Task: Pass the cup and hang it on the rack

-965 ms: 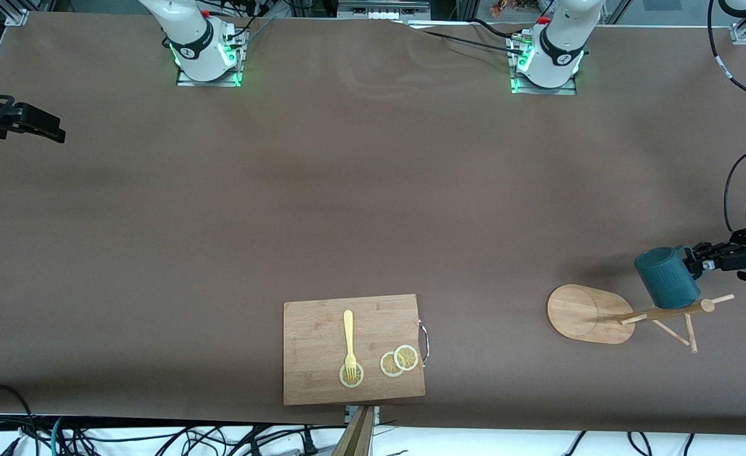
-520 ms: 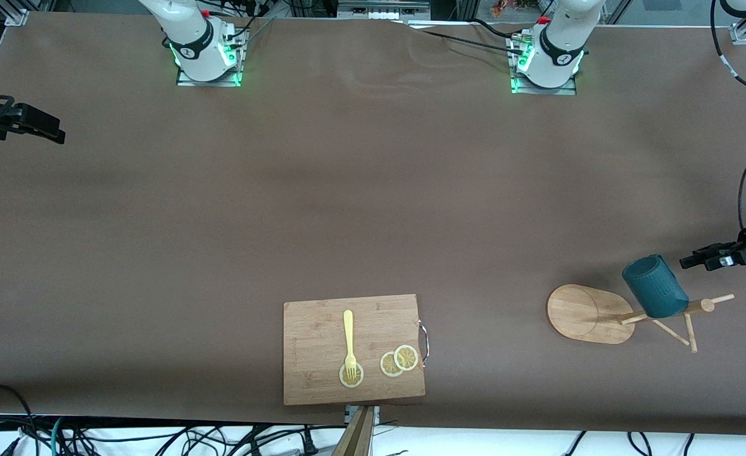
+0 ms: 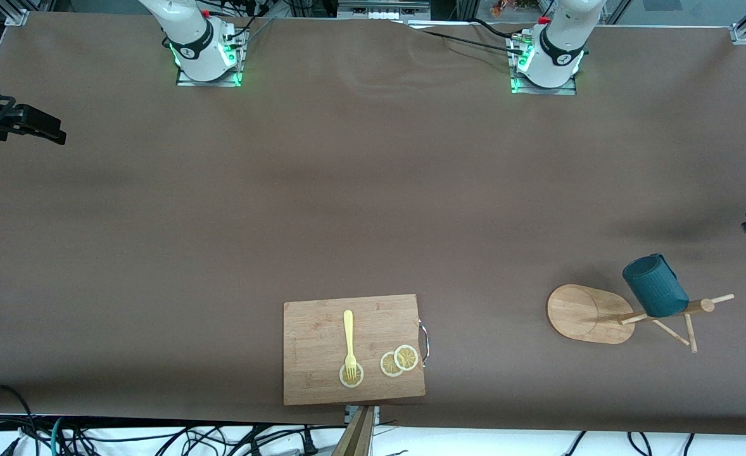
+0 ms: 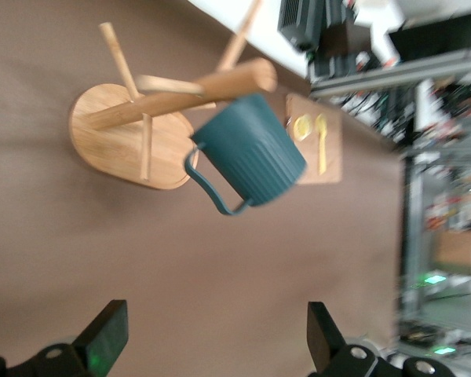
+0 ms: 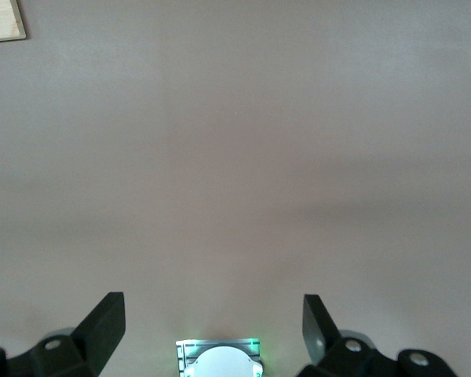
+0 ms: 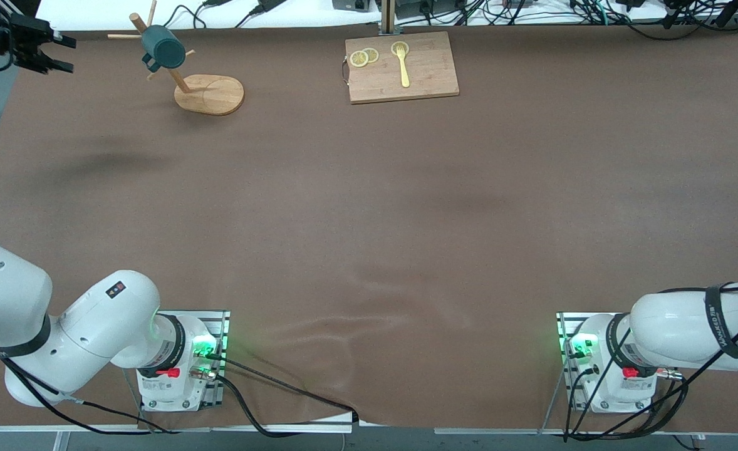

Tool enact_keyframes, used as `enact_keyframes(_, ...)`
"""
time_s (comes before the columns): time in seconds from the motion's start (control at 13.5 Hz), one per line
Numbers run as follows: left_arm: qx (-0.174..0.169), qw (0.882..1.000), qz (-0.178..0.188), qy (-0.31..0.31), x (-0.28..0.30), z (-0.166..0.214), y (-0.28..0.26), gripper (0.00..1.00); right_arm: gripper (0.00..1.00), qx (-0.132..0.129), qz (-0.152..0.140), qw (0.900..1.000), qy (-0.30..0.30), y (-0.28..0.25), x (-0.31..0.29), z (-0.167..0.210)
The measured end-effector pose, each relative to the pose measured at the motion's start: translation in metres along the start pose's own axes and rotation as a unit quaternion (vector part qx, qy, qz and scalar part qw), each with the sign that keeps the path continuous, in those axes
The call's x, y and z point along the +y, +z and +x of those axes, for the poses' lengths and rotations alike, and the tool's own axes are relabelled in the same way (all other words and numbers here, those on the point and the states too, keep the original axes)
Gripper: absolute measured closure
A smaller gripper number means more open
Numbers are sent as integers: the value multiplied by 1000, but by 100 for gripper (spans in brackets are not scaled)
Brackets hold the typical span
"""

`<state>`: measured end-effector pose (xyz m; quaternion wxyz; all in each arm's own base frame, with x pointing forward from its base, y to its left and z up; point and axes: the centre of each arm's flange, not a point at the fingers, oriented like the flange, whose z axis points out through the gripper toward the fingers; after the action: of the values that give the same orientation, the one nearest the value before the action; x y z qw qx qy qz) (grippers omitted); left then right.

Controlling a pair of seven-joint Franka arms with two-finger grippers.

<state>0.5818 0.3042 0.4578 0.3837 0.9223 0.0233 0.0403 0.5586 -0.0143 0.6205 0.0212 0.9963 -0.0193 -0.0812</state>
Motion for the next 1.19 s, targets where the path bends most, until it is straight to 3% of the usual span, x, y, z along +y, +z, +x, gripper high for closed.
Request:
enact_keyframes(0.22,-51,986,142,69,116,-3,-2,0,0,1,0,1000,0,0,0,0)
enact_keyframes(0.37,-88,966,219,109,189,-14,22,0,0,3,0,1000,1,0,1,1)
enact_keyframes(0.52,-97,947,286,114,248,-35,48,0,0,3,0,1000,1,0,1,1)
enact_keyframes(0.82,-95,918,369,106,282,-84,82,0,0,3,0,1000,1,0,1,1)
enact_keyframes(1.19,-99,911,386,104,282,-91,102,0,0,3,0,1000,1,0,1,1)
